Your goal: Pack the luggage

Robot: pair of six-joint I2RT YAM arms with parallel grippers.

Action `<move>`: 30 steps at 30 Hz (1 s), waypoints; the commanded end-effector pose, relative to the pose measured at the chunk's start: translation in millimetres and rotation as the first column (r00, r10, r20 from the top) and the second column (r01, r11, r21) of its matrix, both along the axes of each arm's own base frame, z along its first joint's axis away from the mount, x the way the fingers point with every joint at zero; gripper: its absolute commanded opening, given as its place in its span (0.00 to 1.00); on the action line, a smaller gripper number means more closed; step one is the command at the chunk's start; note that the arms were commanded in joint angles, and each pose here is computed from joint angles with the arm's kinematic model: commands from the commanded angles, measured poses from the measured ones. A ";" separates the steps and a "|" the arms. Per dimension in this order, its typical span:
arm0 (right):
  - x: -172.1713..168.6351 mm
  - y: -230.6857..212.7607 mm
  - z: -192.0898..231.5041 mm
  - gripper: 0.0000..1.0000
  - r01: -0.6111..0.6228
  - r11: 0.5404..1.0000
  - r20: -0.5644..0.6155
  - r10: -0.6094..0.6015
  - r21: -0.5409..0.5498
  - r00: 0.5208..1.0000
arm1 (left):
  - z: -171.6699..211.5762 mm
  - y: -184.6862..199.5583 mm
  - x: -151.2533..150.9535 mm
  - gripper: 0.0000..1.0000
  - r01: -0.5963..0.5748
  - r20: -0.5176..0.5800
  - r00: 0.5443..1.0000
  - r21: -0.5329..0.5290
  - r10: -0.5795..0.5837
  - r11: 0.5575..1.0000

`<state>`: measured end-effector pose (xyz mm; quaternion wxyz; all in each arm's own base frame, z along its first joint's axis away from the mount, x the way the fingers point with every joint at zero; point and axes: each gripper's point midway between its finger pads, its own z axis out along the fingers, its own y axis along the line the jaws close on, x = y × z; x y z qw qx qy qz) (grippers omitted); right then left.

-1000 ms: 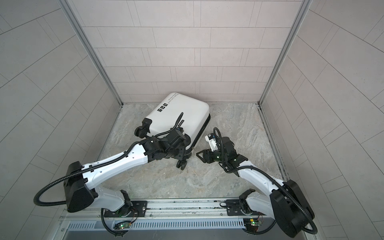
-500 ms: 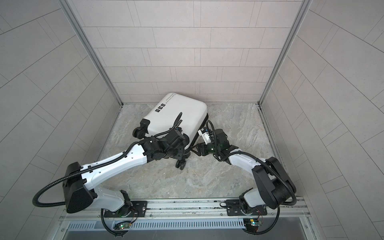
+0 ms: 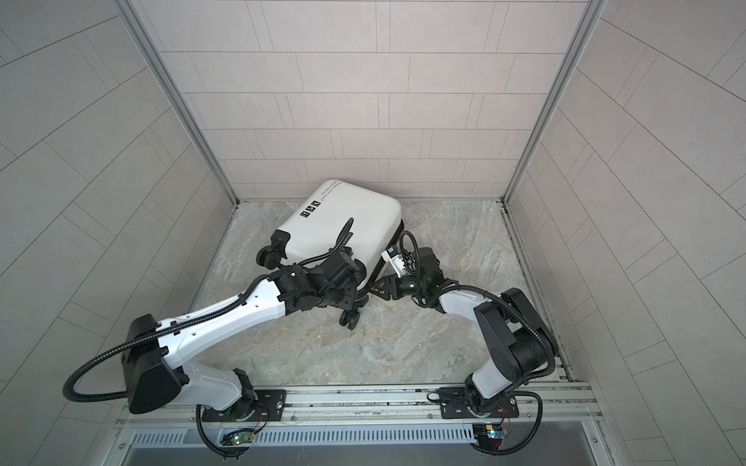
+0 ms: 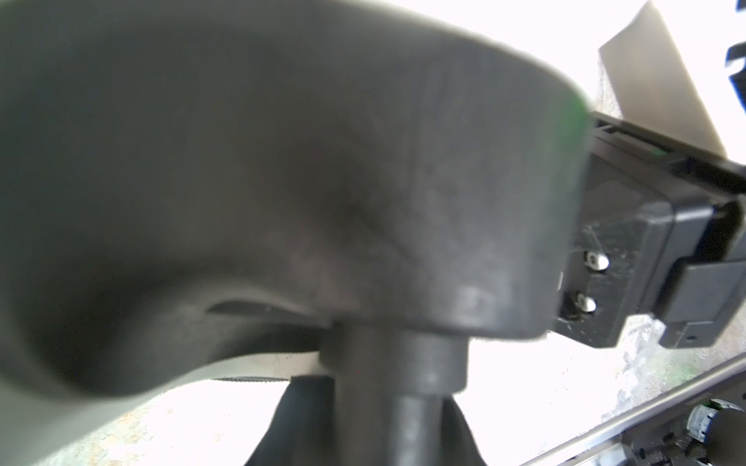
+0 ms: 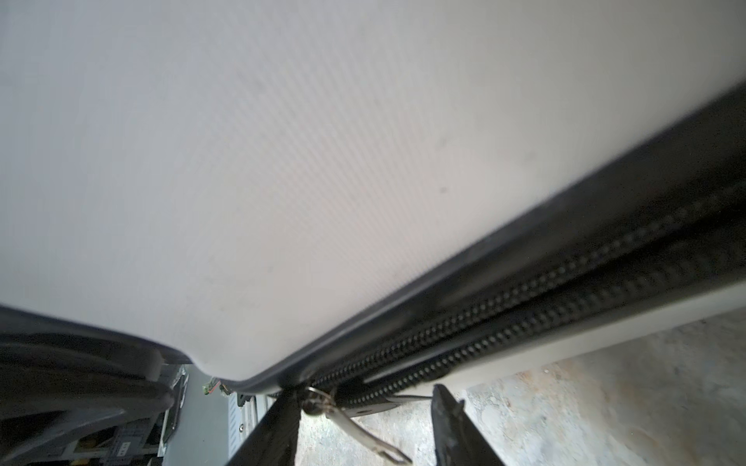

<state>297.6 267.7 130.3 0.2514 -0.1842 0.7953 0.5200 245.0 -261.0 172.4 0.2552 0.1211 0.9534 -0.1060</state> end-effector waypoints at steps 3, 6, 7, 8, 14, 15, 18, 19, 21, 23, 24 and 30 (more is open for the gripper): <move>8.6 9.9 23.3 0.45 -0.019 0.997 0.051 0.015 0.078 0.999 | 35.3 9.7 17.6 0.00 -0.117 0.095 0.988 -0.077 0.125 0.990; 4.7 11.6 24.8 0.40 -0.032 0.996 0.047 0.028 0.078 0.999 | 36.3 10.2 18.2 0.00 -0.121 0.098 0.987 -0.080 0.129 0.989; 3.4 11.7 24.6 0.39 -0.034 0.997 0.045 0.031 0.075 0.999 | 36.6 9.9 18.1 0.00 -0.120 0.099 0.987 -0.080 0.128 0.990; 2.0 11.9 24.6 0.37 -0.036 0.997 0.045 0.033 0.071 0.998 | 36.4 10.4 18.4 0.00 -0.121 0.100 0.987 -0.079 0.129 0.989; -0.5 13.1 20.8 0.26 -0.039 0.998 0.031 0.037 0.057 0.999 | 36.0 11.0 17.9 0.00 -0.121 0.101 0.987 -0.078 0.128 0.990; -0.3 13.4 20.2 0.25 -0.038 0.998 0.029 0.036 0.055 0.999 | 35.6 11.0 17.7 0.00 -0.120 0.100 0.987 -0.078 0.128 0.990; -0.9 15.5 18.7 0.24 -0.036 0.998 0.024 0.035 0.052 0.999 | 36.1 11.3 17.5 0.00 -0.121 0.101 0.987 -0.080 0.128 0.989; -1.1 16.3 18.8 0.25 -0.035 0.998 0.024 0.034 0.053 0.999 | 35.6 11.7 17.2 0.00 -0.121 0.099 0.987 -0.079 0.128 0.990; -1.5 17.8 18.6 0.31 -0.033 0.998 0.024 0.032 0.050 0.999 | 35.3 12.2 17.1 0.00 -0.122 0.100 0.987 -0.077 0.129 0.990; -1.2 18.7 18.8 0.34 -0.030 0.998 0.027 0.028 0.048 0.999 | 36.3 12.6 17.3 0.00 -0.123 0.102 0.986 -0.081 0.131 0.989; -1.1 19.1 17.9 0.35 -0.028 0.999 0.026 0.027 0.046 0.999 | 35.3 12.9 17.1 0.00 -0.123 0.101 0.986 -0.078 0.131 0.989; -1.0 22.7 18.5 0.34 -0.037 0.998 0.025 0.036 0.050 0.999 | 35.8 12.9 16.6 0.00 -0.123 0.099 0.986 -0.081 0.131 0.989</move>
